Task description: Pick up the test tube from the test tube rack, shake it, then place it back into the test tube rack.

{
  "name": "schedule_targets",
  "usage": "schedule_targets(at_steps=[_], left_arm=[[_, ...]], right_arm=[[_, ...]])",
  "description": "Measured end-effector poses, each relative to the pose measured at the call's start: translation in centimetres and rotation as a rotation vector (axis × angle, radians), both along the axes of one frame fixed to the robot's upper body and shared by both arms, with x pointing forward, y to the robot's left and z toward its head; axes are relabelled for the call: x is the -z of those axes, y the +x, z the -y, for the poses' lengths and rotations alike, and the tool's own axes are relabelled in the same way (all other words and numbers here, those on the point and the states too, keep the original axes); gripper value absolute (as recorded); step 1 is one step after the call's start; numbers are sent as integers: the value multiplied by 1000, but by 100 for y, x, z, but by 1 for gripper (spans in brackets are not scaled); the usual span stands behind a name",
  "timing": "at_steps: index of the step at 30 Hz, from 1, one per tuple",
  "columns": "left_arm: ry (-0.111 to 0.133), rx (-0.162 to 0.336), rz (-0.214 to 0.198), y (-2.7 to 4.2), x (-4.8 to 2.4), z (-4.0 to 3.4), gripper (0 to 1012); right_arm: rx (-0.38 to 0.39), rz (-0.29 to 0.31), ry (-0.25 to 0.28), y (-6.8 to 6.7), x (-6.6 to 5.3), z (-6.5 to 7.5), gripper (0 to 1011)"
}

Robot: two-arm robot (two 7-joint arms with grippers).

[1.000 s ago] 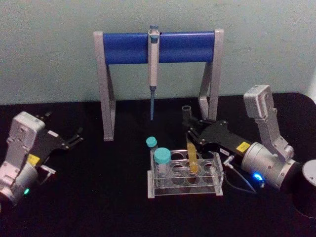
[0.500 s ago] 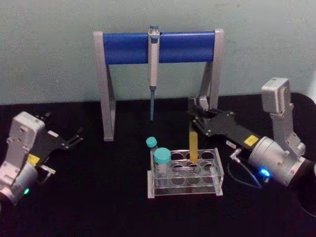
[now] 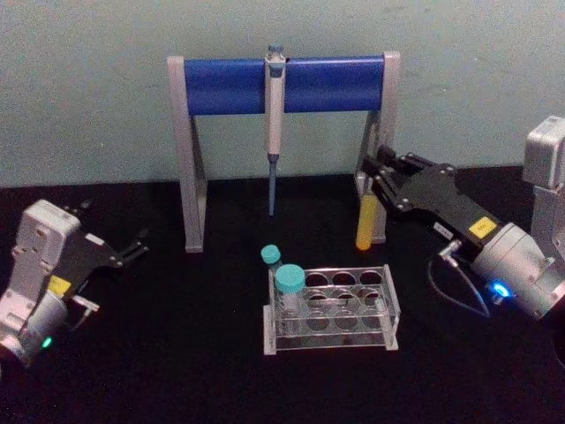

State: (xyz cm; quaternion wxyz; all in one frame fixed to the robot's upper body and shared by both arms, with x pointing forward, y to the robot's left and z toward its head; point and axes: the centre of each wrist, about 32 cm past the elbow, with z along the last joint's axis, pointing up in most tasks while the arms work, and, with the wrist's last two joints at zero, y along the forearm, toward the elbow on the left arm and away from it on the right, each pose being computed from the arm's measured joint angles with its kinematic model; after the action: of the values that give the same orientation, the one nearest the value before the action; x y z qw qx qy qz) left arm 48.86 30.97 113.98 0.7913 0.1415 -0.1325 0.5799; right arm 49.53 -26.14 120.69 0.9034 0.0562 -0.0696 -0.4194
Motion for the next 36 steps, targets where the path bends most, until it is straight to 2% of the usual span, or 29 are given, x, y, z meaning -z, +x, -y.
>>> schedule_targets(at_steps=[9,20,28,36], left_arm=[[0,0,0,0,0,0,1001],[0,0,0,0,0,0,1001],[0,0,0,0,0,0,1001],[0,0,0,0,0,0,1001]], right_arm=[[80,30,-22,0,52,112,221],[103,28,-24,17,101,159,220],[59,35,-11,64,120,134,221],[-60,54,7,102,135,66,221]])
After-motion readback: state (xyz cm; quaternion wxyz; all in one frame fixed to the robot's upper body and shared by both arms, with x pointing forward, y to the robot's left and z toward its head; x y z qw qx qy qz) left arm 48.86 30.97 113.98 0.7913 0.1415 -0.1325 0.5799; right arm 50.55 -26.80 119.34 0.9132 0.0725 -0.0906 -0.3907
